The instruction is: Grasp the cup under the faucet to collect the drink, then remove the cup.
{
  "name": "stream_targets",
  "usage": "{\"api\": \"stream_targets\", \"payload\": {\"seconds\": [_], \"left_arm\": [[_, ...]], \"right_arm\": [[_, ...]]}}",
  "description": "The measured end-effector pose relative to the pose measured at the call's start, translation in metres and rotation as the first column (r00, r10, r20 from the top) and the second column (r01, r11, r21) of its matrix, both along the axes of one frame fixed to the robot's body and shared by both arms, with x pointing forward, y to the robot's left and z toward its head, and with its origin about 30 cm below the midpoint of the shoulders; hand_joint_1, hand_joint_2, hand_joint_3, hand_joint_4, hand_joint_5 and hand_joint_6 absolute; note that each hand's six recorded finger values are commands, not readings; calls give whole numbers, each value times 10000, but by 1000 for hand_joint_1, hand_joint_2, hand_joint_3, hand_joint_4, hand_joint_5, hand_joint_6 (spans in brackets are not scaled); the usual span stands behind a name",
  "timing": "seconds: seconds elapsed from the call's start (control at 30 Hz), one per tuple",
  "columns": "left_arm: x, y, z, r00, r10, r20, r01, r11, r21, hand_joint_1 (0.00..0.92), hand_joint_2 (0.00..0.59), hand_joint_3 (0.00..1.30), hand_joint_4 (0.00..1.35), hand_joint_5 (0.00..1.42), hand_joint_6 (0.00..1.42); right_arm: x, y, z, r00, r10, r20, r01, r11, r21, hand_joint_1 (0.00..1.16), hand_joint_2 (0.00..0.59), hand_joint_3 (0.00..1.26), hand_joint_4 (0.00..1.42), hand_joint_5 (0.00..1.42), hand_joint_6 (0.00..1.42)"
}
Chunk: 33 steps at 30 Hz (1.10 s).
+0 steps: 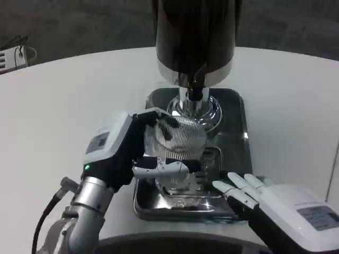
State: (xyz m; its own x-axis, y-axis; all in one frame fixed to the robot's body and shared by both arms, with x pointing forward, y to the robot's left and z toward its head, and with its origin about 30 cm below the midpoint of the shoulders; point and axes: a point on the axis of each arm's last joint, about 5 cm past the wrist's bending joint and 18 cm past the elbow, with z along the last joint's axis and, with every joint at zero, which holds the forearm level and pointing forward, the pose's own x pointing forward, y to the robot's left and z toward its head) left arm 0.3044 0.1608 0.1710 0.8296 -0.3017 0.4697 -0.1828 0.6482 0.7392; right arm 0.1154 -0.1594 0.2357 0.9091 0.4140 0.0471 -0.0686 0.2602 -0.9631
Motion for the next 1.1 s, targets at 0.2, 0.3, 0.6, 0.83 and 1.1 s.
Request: {"api": "stream_targets", "payload": {"seconds": [0.2,0.3,0.6,0.83,1.1], "left_arm": [[38,-37,40,10000,-40,26,39,9996,289,546,0,837,903,1121,1397],[47,-45,53,10000,-55,23,54,9992,403,481,0,765,811,1047,1360],[53,-1,21,9997,138,-208,-125,9981,597,208,21,538,441,696,1068],[53,9,20,9996,168,-224,-154,9979,626,186,19,435,326,553,914],[58,4,20,9985,15,-550,27,9971,761,143,16,184,70,277,547]], "right_arm": [[-1,-14,3,10000,16,-32,-16,10000,34,530,437,105,0,3,1],[-4,-18,-1,10000,8,-77,-8,10000,45,530,437,105,0,3,1],[-7,-35,-4,9999,2,-144,0,9999,116,529,437,105,0,3,12],[2,-35,-1,9999,70,-144,-68,9998,180,528,437,108,0,14,27],[29,-38,-15,9996,102,-258,-96,9997,208,528,437,114,0,15,44]]}}
